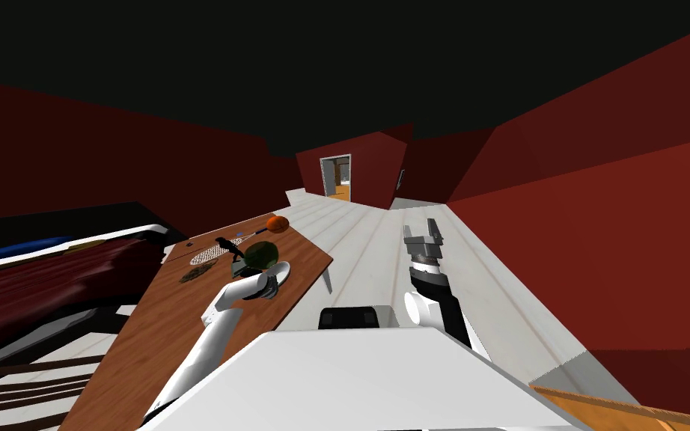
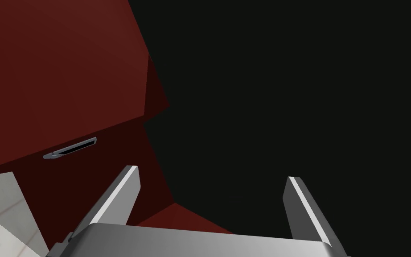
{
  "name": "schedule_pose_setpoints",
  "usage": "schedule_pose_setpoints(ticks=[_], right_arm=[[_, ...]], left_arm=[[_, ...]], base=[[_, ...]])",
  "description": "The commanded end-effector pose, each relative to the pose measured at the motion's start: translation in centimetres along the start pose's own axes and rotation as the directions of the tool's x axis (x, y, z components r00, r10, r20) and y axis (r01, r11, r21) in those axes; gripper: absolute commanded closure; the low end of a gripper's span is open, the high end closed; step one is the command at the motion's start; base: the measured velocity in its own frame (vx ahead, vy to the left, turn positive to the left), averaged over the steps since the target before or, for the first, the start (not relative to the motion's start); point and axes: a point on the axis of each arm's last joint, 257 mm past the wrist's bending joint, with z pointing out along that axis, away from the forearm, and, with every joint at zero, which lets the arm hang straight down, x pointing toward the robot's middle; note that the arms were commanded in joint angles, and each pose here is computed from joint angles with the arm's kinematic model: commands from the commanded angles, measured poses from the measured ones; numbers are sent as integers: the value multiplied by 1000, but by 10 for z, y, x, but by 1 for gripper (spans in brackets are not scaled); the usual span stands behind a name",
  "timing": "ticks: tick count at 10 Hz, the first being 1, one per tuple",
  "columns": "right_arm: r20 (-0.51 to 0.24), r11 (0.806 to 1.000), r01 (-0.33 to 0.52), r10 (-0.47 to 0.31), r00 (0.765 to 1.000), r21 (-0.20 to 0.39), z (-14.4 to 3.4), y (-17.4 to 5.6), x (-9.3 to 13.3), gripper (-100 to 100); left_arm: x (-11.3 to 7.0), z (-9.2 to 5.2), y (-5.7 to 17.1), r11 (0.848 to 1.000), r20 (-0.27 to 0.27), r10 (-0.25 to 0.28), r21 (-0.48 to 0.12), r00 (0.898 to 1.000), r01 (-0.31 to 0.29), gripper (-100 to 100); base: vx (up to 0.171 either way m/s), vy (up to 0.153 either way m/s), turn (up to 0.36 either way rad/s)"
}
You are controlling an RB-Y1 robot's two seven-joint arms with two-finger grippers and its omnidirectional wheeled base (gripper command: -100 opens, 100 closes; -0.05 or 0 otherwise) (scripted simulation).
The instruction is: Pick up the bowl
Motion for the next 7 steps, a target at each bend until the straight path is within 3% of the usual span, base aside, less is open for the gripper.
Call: schedule_pose_setpoints(ticks=[1,2,5,6,7], right_arm=[[0,1000,0,0,1000,0,0,0,0,0],[0,1000,0,0,1000,0,0,0,0,0],[0,1000,0,0,1000,0,0,0,0,0],[0,1000,0,0,1000,0,0,0,0,0],[0,1000,0,0,1000,0,0,0,0,0]], left_arm=[[0,0,0,1000,0,0,0,1000,0,0],[0,-7,-1,1000,-6,15,1,1000,-15,100],[2,-19,-2,999,-17,47,-1,999,-47,100],[2,-16,-1,999,-15,39,0,999,-39,100],[2,-16,-1,999,-15,41,-2,999,-41,0]], base=[[0,0,0],[32,-21,130],[56,-47,128],[20,-12,21],[0,0,0]])
